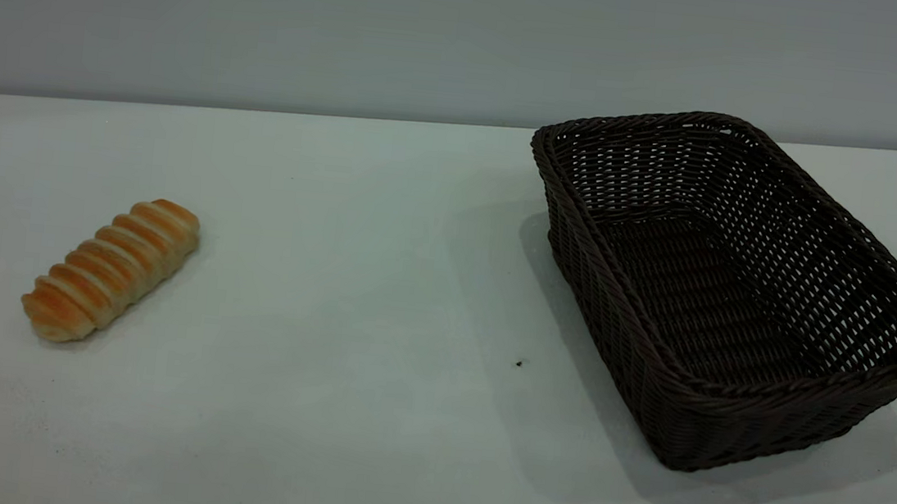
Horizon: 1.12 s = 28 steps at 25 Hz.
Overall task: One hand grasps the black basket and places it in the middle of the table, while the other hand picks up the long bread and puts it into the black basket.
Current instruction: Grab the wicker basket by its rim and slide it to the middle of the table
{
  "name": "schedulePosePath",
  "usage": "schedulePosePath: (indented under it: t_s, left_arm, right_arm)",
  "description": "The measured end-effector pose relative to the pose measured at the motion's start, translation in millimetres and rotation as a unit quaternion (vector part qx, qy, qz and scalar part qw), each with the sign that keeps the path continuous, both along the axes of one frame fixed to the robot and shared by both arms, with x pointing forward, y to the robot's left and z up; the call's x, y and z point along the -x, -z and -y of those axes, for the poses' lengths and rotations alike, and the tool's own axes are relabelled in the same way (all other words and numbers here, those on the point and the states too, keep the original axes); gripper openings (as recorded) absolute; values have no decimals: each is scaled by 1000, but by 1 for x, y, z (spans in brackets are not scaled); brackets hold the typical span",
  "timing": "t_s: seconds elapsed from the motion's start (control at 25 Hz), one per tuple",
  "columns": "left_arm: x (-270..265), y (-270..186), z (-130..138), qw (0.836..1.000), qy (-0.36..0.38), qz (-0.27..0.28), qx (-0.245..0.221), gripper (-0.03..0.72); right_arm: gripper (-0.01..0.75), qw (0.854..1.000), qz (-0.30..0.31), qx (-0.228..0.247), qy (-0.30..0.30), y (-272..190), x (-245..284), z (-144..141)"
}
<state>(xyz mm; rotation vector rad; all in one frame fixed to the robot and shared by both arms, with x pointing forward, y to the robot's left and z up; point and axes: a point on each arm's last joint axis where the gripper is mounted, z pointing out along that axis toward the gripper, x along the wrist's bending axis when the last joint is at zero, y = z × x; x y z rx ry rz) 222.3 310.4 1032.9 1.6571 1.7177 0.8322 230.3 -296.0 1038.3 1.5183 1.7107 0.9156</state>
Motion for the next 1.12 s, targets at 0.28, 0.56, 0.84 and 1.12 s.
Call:
schedulePosePath:
  t_s: [0.28,0.56,0.84,1.12]
  left_arm:
    - [0,0,0,1000,0,0,0,481]
    - [0,0,0,1000,0,0,0,481]
    - [0,-1,0,1000,0,4,0,481]
    - [-8,-18,2,995,11,101,10,481]
  right_arm:
    - [500,1000,0,0,0,0,0,0]
    - [500,1000,0,0,0,0,0,0]
    - [500,1000,1,1,1,0,0,0]
    - [482,1000,1,2,1,0,0,0]
